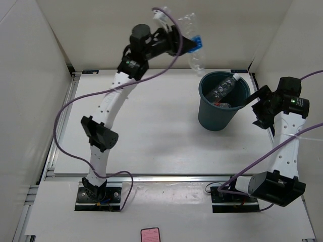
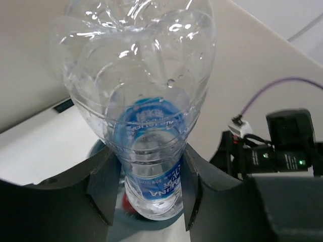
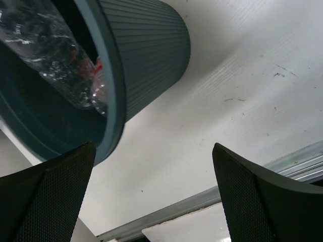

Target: Put the plastic bottles in the bin

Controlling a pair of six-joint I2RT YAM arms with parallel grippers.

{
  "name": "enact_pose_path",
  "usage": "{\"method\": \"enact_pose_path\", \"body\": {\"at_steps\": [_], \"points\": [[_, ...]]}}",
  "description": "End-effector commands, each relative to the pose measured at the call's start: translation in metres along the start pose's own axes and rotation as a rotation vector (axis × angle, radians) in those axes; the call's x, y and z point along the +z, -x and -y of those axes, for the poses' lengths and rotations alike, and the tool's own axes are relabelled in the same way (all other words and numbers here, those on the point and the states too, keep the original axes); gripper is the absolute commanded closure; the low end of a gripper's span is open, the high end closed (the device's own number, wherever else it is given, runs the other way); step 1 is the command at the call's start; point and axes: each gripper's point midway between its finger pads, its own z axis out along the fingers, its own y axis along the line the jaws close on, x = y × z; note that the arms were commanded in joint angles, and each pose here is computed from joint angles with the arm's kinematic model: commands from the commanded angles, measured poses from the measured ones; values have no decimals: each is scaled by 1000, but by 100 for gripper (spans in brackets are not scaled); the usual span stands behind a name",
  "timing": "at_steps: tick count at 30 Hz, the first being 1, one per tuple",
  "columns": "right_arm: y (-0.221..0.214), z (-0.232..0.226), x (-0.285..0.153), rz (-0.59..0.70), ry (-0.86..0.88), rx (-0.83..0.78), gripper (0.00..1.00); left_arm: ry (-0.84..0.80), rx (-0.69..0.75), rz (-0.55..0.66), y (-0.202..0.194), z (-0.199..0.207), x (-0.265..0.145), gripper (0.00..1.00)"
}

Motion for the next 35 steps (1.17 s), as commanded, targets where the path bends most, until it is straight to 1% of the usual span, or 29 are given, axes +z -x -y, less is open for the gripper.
{"method": "enact_pose_path", "body": {"at_steps": [1,2,4,6,9,10,11,12,13,14,15,16,18,19,20,21,22,23,25,26,27,28,29,30,31,32,33,34,35], "points": [[22,-24,-26,86,78,-22,0,68,18,-63,-57,-25,44,56],[24,-26,-29,96,85,-33,0,75,47,-57,-62,-21,51,51],[26,-29,-37,114,98,-37,0,73,55,-61,-84,-6,69,47],[28,-29,-48,149,100,-53,0,57,48,-85,-106,3,80,45],[25,-26,-61,183,108,-72,0,53,39,-114,-132,3,91,44],[22,-24,-64,189,111,-82,0,51,35,-129,-142,3,95,40],[21,-23,-61,182,106,-81,0,43,34,-134,-143,5,95,36],[20,-20,-63,193,101,-81,0,41,39,-151,-150,2,94,29],[17,-18,-64,194,100,-90,0,29,59,-131,-134,14,88,15],[18,-16,-64,199,93,-89,0,39,62,-151,-139,11,83,0],[18,-17,-66,207,98,-90,0,53,96,-133,-127,10,77,0],[16,-15,-64,199,93,-89,0,82,135,-64,-83,16,59,0],[16,-15,-64,199,93,-89,0,194,148,10,-44,6,30,0],[16,-13,-61,197,81,-76,0,331,158,95,-9,-17,6,0],[16,-13,-61,197,81,-76,0,383,167,150,19,-10,-28,0],[19,-15,-59,207,90,-67,0,428,162,185,34,-14,-47,0],[16,-18,-53,174,109,-68,0,493,168,219,51,-29,-72,0],[13,-22,-50,147,125,-69,0,521,177,213,51,-26,-102,0],[10,-38,-44,107,215,-96,0,611,204,188,40,-41,-140,0],[5,-47,-41,59,262,-100,0,749,197,188,22,-59,-184,0],[4,-50,-39,38,273,-90,0,835,194,185,10,-69,-210,0],[5,-54,-37,32,288,-93,0,925,155,217,0,-76,-236,0],[9,-56,-34,26,284,-82,0,1119,146,297,0,-92,-282,0],[9,-59,-34,18,293,-83,0,1222,140,318,-22,-96,-328,0],[13,-61,-33,23,298,-85,0,1296,136,356,-29,-99,-354,0],[12,-63,-27,-4,302,-81,0,1364,150,374,-35,-103,-379,0],[13,-66,-28,-6,312,-83,0,1453,171,426,-37,-97,-413,0],[16,-68,-29,-4,314,-84,0,1561,193,359,-68,-111,-437,0],[15,-69,-26,-18,315,-82,0,1664,212,360,-76,-115,-463,0]]}}
